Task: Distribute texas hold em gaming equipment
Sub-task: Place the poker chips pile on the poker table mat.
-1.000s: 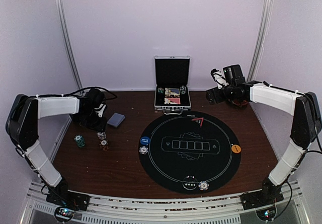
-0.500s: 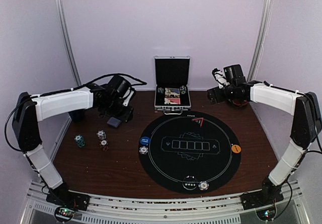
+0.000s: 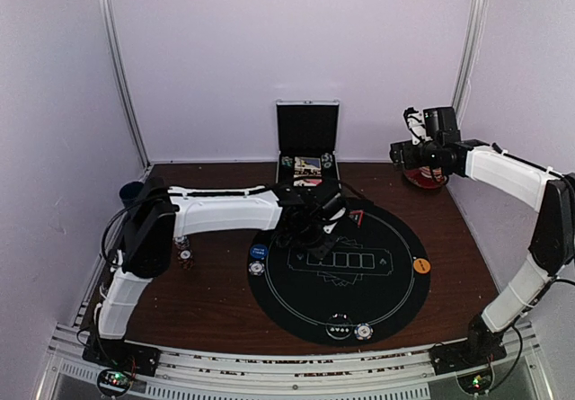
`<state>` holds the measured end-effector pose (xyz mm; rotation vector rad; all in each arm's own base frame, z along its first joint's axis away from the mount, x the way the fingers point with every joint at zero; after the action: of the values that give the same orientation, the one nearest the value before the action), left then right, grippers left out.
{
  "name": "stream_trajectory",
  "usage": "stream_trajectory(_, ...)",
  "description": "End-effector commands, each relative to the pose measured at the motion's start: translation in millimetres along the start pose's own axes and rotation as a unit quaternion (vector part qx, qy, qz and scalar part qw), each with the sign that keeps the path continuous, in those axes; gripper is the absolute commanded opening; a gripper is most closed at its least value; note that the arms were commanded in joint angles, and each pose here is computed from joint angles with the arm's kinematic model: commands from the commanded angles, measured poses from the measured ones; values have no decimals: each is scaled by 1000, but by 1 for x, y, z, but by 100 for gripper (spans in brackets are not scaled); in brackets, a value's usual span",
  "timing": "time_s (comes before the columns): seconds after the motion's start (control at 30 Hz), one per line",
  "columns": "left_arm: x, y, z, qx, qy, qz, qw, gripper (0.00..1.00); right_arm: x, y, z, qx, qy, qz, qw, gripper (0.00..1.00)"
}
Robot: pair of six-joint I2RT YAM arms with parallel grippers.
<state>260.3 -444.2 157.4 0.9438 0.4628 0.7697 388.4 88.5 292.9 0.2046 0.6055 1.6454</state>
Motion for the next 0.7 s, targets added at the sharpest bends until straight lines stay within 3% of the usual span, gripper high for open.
stream_trajectory(0.0, -34, -17, 1, 9, -20, -21, 1000, 27, -3, 6, 2, -12, -11, 0, 1000, 100)
stream_trajectory(0.3, -64, -33, -3, -6, -34, -36, 999, 28, -3, 7, 3, -12, -8, 6, 1000, 100)
stream_trajectory(0.43, -66, -42, -8, 2, -37, -36, 999, 35, -2, 6, 3, -11, -7, 9, 1000, 100)
stream_trajectory(0.53, -67, -48, -13, 12, -40, -39, 998, 45, -2, 7, 3, -12, -6, 9, 1000, 100)
stream_trajectory(0.67, -68, -45, -12, 11, -38, -44, 998, 71, -4, 11, 7, -14, -1, 8, 1000, 100)
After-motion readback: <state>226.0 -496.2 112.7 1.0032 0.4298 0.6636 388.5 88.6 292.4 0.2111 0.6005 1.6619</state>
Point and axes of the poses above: each gripper's point midway between its finger pads, its own y axis back along the fingers, its own x axis along the line the jaws close on, z = x × y, the point moved 10 cm from there along y, back along the fingers, and after that the axes turned 6 degrees about y, right-handed, at the moved point
